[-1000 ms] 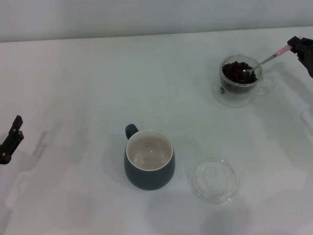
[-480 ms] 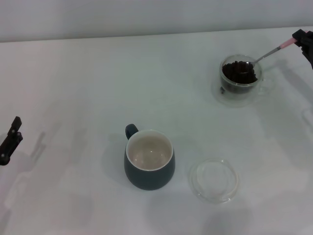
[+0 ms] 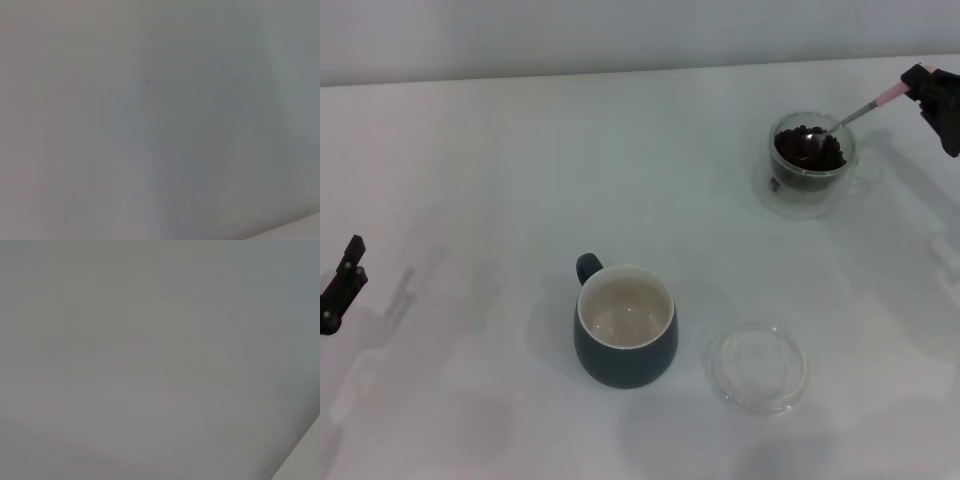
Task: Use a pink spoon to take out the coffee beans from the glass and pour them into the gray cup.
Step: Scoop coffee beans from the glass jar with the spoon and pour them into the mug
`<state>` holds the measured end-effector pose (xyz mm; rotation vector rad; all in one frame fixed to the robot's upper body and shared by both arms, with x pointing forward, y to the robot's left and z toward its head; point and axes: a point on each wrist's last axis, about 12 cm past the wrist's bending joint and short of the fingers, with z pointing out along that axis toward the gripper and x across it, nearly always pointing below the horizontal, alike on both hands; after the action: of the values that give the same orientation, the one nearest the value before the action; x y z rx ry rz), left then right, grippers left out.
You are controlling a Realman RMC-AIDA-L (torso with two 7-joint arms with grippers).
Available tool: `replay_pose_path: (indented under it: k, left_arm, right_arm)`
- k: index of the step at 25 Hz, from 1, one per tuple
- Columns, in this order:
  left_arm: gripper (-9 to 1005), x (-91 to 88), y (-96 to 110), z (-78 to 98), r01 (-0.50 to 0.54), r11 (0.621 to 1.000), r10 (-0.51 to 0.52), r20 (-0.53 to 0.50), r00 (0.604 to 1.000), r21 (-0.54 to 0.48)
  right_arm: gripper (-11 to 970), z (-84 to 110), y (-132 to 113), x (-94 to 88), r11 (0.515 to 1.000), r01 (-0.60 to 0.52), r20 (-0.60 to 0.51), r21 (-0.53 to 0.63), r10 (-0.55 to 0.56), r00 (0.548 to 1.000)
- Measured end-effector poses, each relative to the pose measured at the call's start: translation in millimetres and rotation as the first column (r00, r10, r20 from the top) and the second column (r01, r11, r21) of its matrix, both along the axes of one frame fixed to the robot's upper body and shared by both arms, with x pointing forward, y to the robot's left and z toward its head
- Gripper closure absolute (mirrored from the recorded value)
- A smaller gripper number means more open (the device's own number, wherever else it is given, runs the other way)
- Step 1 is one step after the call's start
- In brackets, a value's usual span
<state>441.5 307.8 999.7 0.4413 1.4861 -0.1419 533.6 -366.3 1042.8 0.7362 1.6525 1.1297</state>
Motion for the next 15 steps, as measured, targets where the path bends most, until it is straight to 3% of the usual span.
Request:
replay_pose_path:
  k: [15]
  left_arm:
    - [234, -1.0, -1, -1.1, 0.003, 1.0, -0.003, -0.008, 1.0, 0.0]
  right_arm:
    - [814, -1.8, 30, -4.0, 0.986, -0.166, 0.026, -0.004, 0.166, 0.986]
